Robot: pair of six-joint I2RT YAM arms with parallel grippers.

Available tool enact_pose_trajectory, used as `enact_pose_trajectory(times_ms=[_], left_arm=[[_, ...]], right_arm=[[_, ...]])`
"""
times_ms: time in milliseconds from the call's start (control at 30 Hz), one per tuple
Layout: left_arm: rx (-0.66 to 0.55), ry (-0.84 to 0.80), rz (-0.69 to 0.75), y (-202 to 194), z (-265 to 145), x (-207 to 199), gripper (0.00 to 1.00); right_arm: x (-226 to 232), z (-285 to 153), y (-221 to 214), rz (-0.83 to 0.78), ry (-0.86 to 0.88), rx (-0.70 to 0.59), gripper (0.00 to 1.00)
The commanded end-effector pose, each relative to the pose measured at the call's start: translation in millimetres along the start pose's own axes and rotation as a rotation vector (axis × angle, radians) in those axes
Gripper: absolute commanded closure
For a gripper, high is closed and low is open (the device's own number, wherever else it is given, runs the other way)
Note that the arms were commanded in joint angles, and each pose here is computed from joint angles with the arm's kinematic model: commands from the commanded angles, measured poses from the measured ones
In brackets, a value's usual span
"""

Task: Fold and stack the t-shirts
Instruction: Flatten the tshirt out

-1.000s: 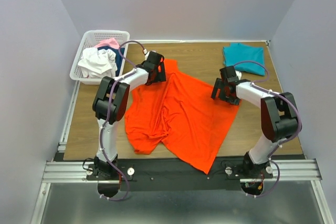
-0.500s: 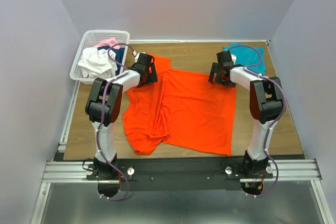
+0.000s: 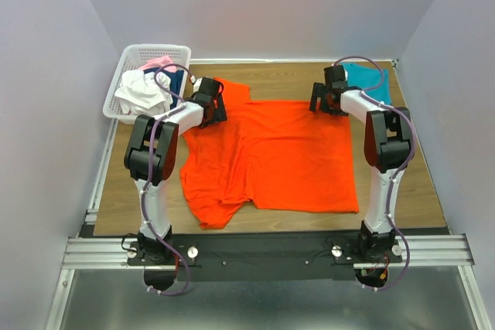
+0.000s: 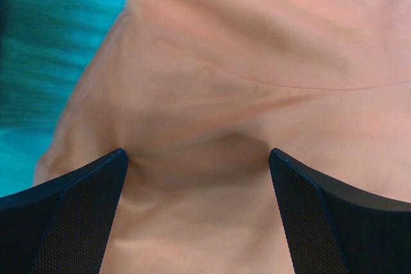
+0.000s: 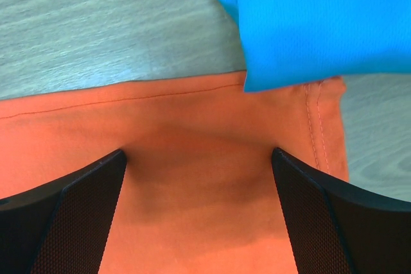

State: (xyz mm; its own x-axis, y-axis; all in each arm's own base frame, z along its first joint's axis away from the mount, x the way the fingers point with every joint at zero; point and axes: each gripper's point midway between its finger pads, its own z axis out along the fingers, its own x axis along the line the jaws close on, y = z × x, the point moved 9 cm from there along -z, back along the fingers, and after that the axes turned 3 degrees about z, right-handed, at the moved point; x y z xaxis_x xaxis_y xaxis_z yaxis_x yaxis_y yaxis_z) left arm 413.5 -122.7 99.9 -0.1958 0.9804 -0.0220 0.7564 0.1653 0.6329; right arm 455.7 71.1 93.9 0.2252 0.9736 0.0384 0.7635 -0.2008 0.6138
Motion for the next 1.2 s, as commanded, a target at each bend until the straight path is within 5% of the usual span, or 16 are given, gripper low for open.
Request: enact_pose_trajectory(times_ms=[0, 533, 1167], left_arm=[[-0.001, 0.069, -0.001, 3.3, 3.7, 13.6, 0.02], [-0.233, -0.245, 0.051, 69.8, -77.2, -18.2, 0.02], [-0.143, -0.297, 0.131, 108.4, 31.9, -78.2, 0.02]], right_arm=[[-19.1, 21.1, -26.6, -0.102, -0.03, 0.132, 0.0], [0.4, -62.0, 18.3, -0.037, 0.24, 0.008, 0.0], [8.0, -18.6, 9.2, -0.016, 0.215, 0.076, 0.0]])
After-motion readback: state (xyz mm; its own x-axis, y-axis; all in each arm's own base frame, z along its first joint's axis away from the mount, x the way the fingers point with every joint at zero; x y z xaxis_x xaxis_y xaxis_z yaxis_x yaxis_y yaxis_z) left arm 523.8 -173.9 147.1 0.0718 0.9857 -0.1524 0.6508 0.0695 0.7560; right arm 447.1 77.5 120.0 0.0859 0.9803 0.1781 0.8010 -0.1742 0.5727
